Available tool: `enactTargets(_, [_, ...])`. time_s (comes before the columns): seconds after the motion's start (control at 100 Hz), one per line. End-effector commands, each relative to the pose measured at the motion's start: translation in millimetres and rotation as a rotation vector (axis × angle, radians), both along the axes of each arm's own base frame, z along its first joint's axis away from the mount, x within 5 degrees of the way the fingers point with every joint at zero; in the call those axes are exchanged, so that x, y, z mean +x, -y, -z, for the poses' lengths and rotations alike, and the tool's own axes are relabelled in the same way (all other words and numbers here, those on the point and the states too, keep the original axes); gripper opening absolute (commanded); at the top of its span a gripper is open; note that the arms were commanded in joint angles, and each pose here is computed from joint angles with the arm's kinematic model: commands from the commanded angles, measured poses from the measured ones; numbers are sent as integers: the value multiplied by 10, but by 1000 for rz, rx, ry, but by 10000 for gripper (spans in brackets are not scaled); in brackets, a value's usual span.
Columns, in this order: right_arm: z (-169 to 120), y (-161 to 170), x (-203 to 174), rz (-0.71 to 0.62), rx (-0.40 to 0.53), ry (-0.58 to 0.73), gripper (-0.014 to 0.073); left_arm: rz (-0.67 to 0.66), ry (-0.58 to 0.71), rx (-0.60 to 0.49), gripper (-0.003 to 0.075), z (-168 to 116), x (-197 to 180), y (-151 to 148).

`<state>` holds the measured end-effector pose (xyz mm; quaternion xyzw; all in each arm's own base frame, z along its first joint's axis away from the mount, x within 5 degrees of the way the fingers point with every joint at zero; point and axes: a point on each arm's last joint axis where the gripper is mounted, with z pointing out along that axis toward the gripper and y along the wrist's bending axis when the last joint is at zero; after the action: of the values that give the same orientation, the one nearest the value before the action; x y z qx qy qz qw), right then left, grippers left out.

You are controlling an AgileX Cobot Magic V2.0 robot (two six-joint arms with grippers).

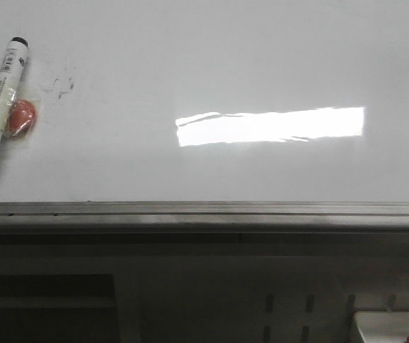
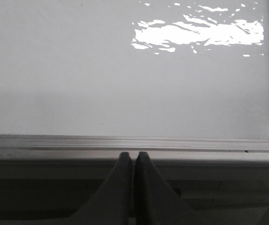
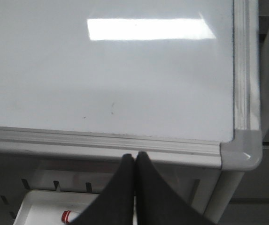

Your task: Write number 4 on whiteboard

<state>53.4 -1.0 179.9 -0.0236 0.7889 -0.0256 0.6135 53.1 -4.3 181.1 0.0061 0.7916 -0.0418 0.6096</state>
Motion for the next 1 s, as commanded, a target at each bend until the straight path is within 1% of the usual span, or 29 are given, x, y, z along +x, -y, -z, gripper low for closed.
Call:
enactTargets(0.0, [62,6,-1,5,-13,1,-51,-6,34,-12,-20,64,4,-2])
enactTargets(0.67, [62,6,-1,5,-13,1,-51,-6,34,-12,-20,64,4,-2])
enactTargets(0.74, [60,11,-1,6,-31,3,-51,-6,34,-12,-20,64,4,-2])
enactTargets(0.82, [57,26,-1,10,-84,5,-51,-6,34,-12,-20,64,4,-2])
enactTargets(0.87, [57,28,-1,11,-93,5,-51,-6,34,-12,-20,64,4,-2])
enactTargets(0.95, [57,29,-1,11,-95,5,-51,-8,57,43,-20,47,8,-15])
enactTargets(0.99, [57,29,-1,11,-95,5,-51,-8,71,53,-20,35,11,-17])
